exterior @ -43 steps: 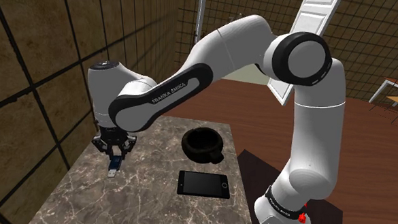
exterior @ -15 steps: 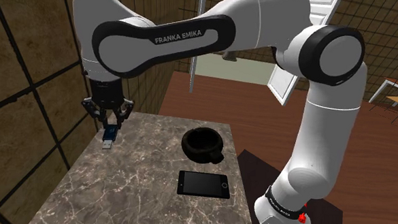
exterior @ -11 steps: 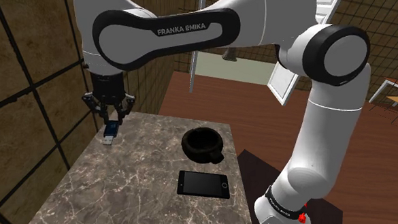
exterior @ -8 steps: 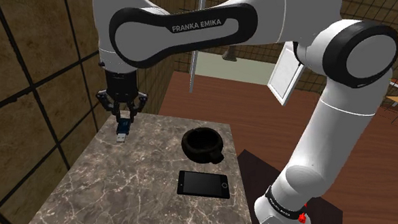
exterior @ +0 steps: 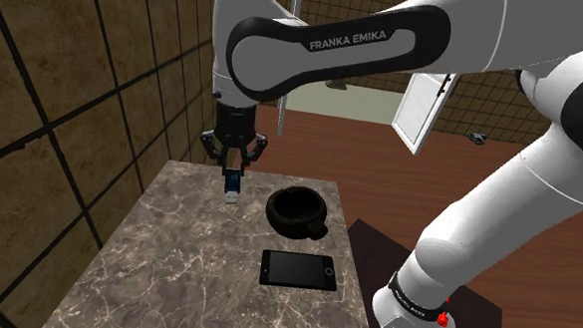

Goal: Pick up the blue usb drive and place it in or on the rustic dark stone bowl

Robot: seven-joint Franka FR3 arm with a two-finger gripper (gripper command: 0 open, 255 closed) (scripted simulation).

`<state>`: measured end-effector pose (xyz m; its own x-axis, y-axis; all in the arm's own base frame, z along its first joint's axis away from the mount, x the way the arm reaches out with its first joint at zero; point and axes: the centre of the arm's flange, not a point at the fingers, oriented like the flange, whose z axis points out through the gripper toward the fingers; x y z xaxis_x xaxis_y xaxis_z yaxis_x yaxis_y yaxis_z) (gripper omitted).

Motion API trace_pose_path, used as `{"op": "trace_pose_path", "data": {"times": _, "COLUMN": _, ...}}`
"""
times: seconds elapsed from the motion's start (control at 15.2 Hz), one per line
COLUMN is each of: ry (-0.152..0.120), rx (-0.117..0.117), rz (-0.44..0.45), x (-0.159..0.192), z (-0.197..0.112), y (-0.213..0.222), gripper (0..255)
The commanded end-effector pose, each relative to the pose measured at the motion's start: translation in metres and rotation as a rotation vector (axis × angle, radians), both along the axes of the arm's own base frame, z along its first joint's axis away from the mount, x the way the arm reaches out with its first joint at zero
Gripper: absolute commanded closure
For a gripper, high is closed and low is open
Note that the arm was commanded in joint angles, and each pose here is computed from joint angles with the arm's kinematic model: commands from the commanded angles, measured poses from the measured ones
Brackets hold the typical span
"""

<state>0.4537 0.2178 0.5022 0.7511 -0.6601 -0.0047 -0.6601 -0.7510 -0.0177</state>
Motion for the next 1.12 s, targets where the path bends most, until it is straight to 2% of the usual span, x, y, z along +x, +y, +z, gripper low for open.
{"op": "trace_pose_path", "data": {"times": 0.0, "ry": 0.0, "rx": 0.002, "rz": 0.001, "x": -0.014, "z": 0.003, "y": -0.023, "gripper": 255}}
{"op": "trace_pose_path", "data": {"times": 0.73, "ry": 0.0, "rx": 0.002, "rz": 0.001, "x": -0.097, "z": 0.012, "y": -0.148, "gripper": 255}}
{"op": "trace_pose_path", "data": {"times": 1.06, "ry": 0.0, "rx": 0.002, "rz": 0.001, "x": -0.097, "z": -0.014, "y": -0.148, "gripper": 255}}
